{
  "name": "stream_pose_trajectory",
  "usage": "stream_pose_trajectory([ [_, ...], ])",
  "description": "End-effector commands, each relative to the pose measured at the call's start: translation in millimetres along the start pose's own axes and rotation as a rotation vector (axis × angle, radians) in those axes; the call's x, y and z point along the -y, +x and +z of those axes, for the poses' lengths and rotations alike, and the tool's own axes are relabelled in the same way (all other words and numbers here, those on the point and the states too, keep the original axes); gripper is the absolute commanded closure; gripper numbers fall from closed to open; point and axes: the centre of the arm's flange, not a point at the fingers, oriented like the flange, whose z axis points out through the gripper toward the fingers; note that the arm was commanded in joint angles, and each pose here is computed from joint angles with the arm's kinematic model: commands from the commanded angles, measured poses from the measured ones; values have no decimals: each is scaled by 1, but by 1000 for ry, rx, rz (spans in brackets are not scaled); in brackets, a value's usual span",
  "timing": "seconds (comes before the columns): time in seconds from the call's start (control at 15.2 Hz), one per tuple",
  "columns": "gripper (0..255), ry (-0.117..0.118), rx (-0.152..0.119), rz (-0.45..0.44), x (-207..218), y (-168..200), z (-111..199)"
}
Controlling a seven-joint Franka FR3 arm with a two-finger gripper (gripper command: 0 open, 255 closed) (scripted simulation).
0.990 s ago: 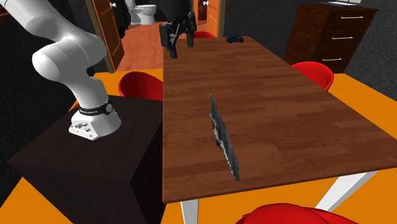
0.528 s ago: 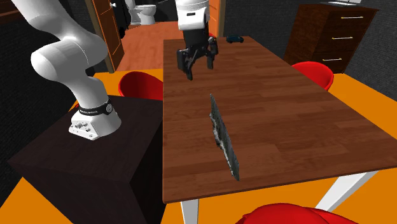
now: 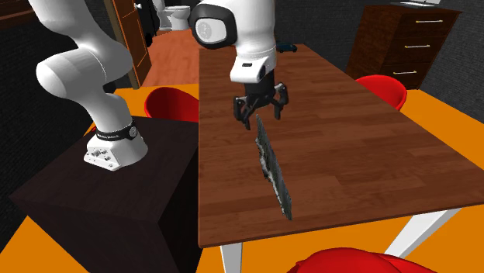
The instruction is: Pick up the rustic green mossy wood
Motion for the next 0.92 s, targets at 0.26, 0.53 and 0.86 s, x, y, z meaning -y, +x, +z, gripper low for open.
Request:
stream_pose_trajectory([
  [0.26, 0, 9, -25, 231, 5, 39, 56],
  [0.53, 0, 9, -25, 231, 2, 39, 77],
  [0.86, 0, 9, -25, 231, -1, 38, 95],
])
